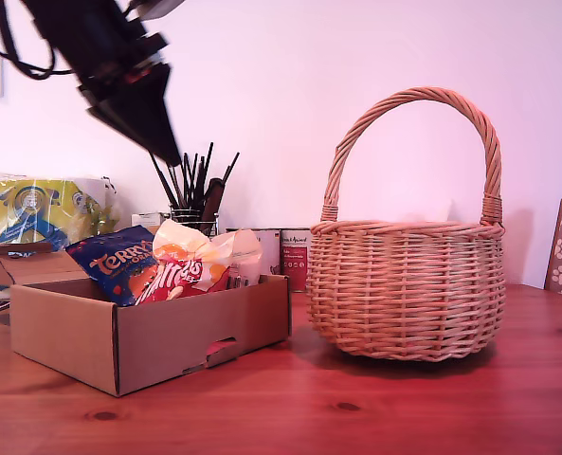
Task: Move the bags of Easter eggs from the cardboard box on the left into the woven basket on the right side.
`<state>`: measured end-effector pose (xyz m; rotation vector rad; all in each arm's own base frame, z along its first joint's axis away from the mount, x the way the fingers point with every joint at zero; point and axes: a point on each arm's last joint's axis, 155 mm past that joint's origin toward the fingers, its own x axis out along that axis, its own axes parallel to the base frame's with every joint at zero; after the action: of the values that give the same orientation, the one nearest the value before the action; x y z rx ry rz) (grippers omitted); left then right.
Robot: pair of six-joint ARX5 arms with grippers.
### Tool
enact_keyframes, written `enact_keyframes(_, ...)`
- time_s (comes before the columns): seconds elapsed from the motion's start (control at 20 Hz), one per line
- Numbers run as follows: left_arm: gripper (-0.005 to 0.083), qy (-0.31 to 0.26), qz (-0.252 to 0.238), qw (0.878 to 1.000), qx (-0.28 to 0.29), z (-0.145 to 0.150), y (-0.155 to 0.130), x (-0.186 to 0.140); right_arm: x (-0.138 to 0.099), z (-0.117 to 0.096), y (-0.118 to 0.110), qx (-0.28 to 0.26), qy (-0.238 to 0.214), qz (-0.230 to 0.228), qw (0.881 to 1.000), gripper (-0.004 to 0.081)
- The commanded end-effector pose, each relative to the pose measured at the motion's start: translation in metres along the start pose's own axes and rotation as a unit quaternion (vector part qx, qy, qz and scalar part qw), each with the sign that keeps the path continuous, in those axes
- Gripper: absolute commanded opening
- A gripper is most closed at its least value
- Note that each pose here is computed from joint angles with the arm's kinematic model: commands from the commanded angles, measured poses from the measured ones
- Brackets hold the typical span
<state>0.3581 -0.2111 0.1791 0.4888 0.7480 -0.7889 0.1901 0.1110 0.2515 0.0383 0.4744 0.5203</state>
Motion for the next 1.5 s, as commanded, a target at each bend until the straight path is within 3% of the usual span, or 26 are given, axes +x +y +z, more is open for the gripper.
enact_keyframes(0.0,0.0065,0.004,0.004,1.000,0.002,-0.005,0.006,0.001,0.002,-0.001,-0.002,-0.001,0.000,-0.003,1.000,-0.0011)
enact_keyframes(0.05,0.0237,0.002,0.008,1.000,-0.001,-0.006,0.011,0.001,0.002,-0.001,-0.002,-0.001,-0.001,-0.003,1.000,-0.0011)
enact_keyframes(0.15,0.0725,-0.008,0.017,1.000,0.005,-0.002,0.017,0.000,0.002,-0.001,-0.002,-0.001,-0.001,-0.003,1.000,-0.0011)
enact_keyframes(0.2,0.0787,-0.017,0.023,0.999,0.022,0.003,0.021,-0.001,0.002,-0.001,-0.002,-0.001,-0.001,-0.002,1.000,-0.0011)
enact_keyframes(0.55,0.0770,-0.121,0.036,0.990,0.057,0.043,0.052,0.003,0.002,-0.001,-0.002,-0.001,-0.001,-0.002,1.000,-0.0011)
enact_keyframes(1.1,0.0764,-0.065,-0.043,0.997,0.021,-0.015,0.063,0.085,0.002,0.000,-0.002,-0.012,-0.003,-0.003,1.000,-0.0011)
enact_keyframes(1.25,0.0764,-0.043,-0.094,0.995,-0.001,-0.030,0.042,0.087,0.002,0.000,-0.002,-0.012,-0.003,-0.003,1.000,-0.0011)
enact_keyframes(1.45,0.0764,-0.038,-0.113,0.993,-0.003,-0.030,0.030,0.088,0.002,0.000,-0.002,-0.012,-0.003,-0.003,1.000,-0.0011)
